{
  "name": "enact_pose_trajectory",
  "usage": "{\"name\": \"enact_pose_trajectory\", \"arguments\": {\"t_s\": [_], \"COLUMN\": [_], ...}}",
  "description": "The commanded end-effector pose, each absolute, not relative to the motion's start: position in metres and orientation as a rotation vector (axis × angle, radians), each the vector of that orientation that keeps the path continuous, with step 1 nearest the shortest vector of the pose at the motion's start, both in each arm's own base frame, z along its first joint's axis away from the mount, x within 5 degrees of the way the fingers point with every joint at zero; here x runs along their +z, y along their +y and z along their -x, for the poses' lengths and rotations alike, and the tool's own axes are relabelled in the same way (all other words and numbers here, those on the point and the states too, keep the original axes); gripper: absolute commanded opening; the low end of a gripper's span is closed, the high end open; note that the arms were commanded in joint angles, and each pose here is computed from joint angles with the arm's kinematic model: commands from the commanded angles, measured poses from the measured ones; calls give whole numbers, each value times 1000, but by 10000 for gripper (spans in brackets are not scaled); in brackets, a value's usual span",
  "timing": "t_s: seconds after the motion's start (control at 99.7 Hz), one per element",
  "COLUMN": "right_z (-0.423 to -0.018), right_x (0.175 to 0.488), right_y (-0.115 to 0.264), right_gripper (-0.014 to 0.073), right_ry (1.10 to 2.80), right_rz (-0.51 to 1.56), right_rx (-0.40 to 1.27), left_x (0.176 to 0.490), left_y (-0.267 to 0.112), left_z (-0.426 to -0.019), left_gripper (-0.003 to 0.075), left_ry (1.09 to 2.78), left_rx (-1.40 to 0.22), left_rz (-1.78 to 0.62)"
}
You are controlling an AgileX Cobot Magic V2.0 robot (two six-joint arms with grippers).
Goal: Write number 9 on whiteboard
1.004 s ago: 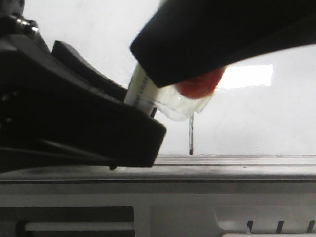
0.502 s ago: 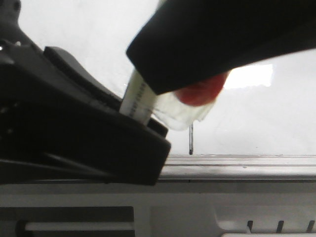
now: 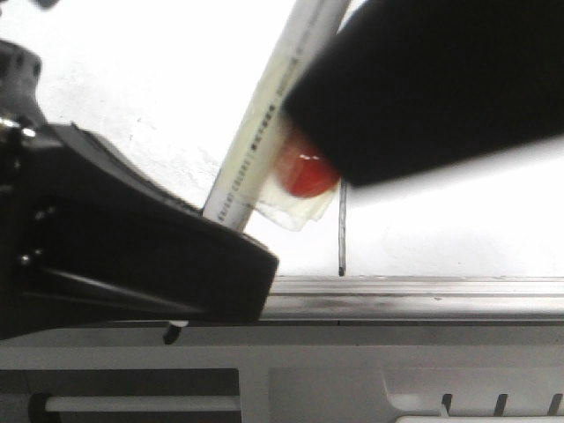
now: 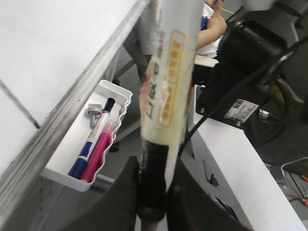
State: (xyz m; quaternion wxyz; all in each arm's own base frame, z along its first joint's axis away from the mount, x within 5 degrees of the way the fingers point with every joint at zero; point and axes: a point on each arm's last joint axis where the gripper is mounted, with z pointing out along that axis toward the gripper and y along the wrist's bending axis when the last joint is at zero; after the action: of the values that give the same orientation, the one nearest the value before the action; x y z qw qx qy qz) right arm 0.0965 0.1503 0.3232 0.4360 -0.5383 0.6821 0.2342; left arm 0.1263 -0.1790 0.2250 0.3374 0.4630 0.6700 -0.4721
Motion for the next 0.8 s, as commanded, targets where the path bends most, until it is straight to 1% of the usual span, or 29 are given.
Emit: {"name": "enact_pose_trajectory", "arguments": {"t_s": [0.0, 0.03, 0.05, 0.09, 0.1, 0.12, 0.13, 0.171, 0.241, 0.321, 0.442, 0.522, 0.562, 0.632, 0.712, 0.793], "right_z": [-98, -97, -97, -95, -94, -94, -93, -92, -91, -93, -96, -96, -96, -96, -96, -96], "right_x": [352, 357, 359, 365, 367, 369, 370, 374, 377, 377, 376, 376, 376, 376, 376, 376], "right_y": [134, 127, 124, 117, 115, 112, 110, 104, 96, 92, 89, 88, 88, 88, 88, 88], "right_gripper": [364, 288, 255, 146, 107, 68, 29, -76, -66, -66, -66, -66, -66, -66, -66, -66], "right_ry": [1605, 1585, 1575, 1551, 1541, 1535, 1527, 1514, 1507, 1519, 1541, 1541, 1541, 1541, 1541, 1541], "right_rz": [1165, 1123, 1106, 1058, 1046, 1027, 1018, 983, 939, 913, 890, 886, 886, 886, 886, 886], "right_rx": [567, 552, 545, 526, 523, 513, 511, 492, 466, 442, 424, 421, 421, 421, 421, 421], "left_x": [236, 235, 234, 233, 232, 231, 231, 229, 229, 232, 247, 256, 259, 259, 256, 255], "left_y": [-180, -179, -179, -178, -178, -178, -177, -176, -176, -179, -193, -205, -208, -208, -207, -210], "left_z": [-134, -136, -137, -139, -139, -141, -142, -144, -150, -158, -162, -158, -157, -159, -162, -164], "left_gripper": [-19, -19, -19, -19, -19, -19, -19, -19, -19, -19, -19, -19, -19, -19, -19, -19], "left_ry": [1752, 1782, 1794, 1821, 1826, 1842, 1853, 1885, 1942, 1979, 1967, 1959, 1979, 2064, 2111, 2123], "left_rx": [-1266, -1238, -1230, -1203, -1199, -1186, -1172, -1145, -1074, -955, -799, -697, -632, -547, -541, -586], "left_rz": [-1046, -1027, -1018, -1000, -996, -984, -977, -949, -893, -852, -846, -851, -810, -634, -520, -511]}}
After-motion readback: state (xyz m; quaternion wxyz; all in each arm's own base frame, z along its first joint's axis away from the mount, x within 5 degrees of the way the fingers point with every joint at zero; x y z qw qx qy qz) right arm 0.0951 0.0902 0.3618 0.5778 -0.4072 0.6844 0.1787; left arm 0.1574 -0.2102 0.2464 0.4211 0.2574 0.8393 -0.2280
